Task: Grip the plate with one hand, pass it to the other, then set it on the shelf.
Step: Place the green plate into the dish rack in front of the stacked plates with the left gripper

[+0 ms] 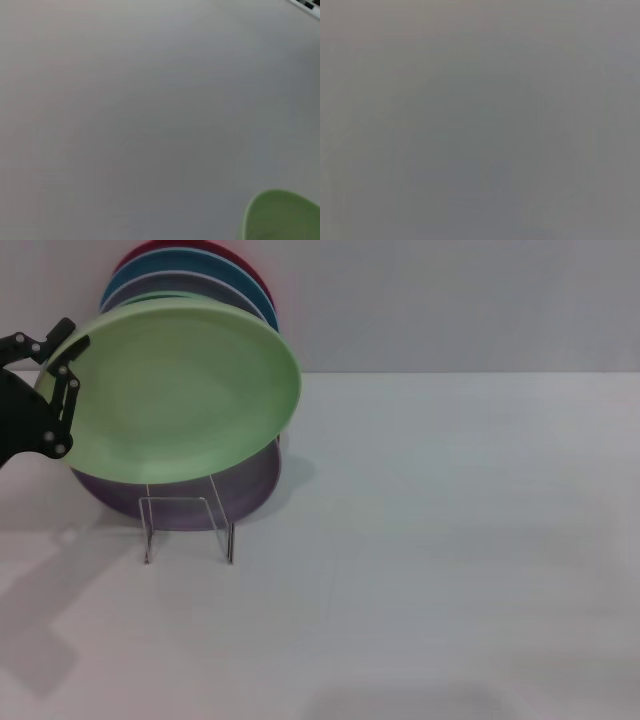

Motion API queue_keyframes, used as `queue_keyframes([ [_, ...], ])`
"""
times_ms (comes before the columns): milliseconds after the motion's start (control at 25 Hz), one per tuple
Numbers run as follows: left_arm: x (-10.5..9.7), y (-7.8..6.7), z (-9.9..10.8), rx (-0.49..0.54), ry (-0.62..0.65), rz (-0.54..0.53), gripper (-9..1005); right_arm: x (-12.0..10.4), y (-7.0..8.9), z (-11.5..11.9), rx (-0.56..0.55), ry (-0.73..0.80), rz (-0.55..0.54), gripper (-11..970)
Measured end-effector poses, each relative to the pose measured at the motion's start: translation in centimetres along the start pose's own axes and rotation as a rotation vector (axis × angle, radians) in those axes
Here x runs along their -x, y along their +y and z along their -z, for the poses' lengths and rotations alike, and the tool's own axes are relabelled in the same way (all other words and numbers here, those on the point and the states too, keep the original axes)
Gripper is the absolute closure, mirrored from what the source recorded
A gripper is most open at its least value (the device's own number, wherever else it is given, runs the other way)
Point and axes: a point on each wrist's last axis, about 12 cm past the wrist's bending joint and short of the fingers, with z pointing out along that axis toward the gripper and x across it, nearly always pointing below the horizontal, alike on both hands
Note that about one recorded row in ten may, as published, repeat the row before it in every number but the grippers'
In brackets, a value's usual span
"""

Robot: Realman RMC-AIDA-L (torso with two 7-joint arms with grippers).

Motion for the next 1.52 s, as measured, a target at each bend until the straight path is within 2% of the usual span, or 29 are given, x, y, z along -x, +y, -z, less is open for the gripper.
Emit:
queue_keyframes([
  [800, -1.2, -0.6, -0.2, -0.047, 0.103, -0.022, 935, -0.4, 0.0, -0.4, 0.008, 0.007, -0.001, 342],
  [960, -1.4, -1.9, -0.4, -0.02, 0.141, -0.085, 935, -0.4, 0.0, -0.5, 0.011, 0.006, -0.002, 341],
  [1120, -1.5, -2.4, -0.6, -0.008, 0.159, -0.081, 934, -0.4, 0.1, -0.7, 0.021, 0.003, -0.003, 341],
  [1360, -1.5, -3.1, -0.6, 0.016, 0.174, -0.1, 719, -0.4, 0.1, -0.8, 0.023, 0.002, -0.002, 342],
  [1520, -1.3, -3.8, -0.2, 0.024, 0.187, -0.106, 554, -0.5, 0.1, -0.7, 0.021, 0.002, 0.038, 342],
])
